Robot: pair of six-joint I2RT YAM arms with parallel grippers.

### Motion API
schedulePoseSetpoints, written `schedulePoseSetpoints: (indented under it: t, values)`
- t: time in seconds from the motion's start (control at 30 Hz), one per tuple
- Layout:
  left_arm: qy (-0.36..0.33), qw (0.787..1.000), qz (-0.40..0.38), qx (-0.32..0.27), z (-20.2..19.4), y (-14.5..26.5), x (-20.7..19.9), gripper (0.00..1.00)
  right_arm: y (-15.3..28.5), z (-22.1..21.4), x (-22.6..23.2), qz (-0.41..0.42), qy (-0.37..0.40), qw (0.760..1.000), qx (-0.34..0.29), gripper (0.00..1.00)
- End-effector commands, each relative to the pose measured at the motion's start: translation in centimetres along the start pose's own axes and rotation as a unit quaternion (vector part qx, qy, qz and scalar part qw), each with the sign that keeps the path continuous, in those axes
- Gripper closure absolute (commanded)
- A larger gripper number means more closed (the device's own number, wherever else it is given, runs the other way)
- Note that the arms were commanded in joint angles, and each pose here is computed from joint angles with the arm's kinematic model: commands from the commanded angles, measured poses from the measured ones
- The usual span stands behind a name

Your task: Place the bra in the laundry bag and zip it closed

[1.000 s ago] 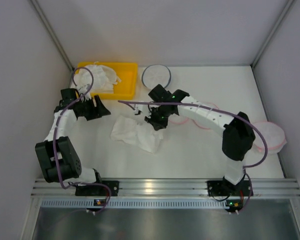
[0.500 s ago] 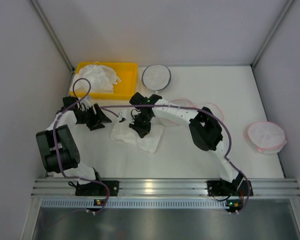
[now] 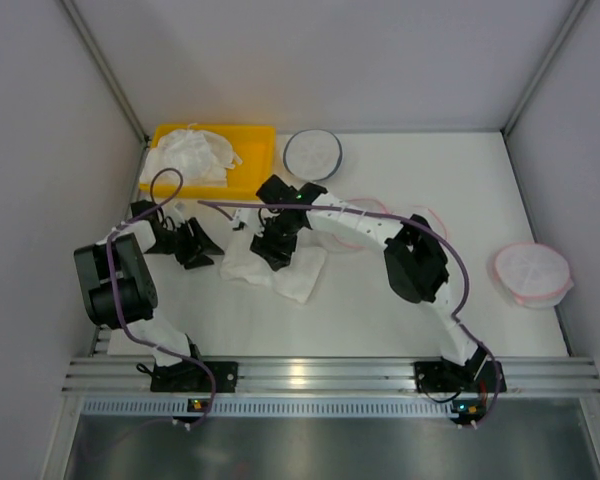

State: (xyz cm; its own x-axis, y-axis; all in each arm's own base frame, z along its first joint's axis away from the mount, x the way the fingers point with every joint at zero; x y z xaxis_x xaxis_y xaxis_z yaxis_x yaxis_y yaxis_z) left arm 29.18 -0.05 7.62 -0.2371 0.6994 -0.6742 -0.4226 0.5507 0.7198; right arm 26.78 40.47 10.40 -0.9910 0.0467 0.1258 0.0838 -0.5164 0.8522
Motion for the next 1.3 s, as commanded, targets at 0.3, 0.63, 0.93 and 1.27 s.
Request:
schedulePoseSetpoints:
  t: [0.3, 0.63, 0.93, 1.27]
  values:
    - [0.000, 0.998, -0.056, 0.003, 2.1, -1.7, 0.1, 0.54, 13.0, -0.3, 1.5, -0.037, -0.107, 0.981, -0.160, 0.36]
    - [0.006, 0.996, -0.090, 0.013, 2.1, -2.3, -0.2, 0.77, 15.0, -7.8, 0.2, -0.016, -0.245, 0.956, -0.160, 0.40]
    - [-0.019, 0.991, -0.133, -0.006, 2.8, -0.6, -2.2, 1.00, 16.5, -8.7, -0.3, -0.028, -0.254, 0.952, -0.167, 0.42]
    - [-0.111, 0.982, -0.114, -0.101, 4.9, 5.4, -5.3, 1.00, 17.0, -9.0, -0.3, -0.030, -0.246, 0.955, -0.161, 0.43]
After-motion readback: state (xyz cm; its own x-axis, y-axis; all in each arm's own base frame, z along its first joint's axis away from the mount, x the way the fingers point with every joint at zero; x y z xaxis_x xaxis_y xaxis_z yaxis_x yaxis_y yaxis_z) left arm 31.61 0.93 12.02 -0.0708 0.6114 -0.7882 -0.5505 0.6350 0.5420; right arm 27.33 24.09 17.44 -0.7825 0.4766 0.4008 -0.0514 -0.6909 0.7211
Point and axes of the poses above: each gripper's point midway between its finger pads, its own y axis back along the fingers, its own x axis along the line the jaws close on, z = x × y, the point moved 4 cm from there along y, back along the fingers, and after that the axes turned 1 degree about y, right-handed, at the moved point
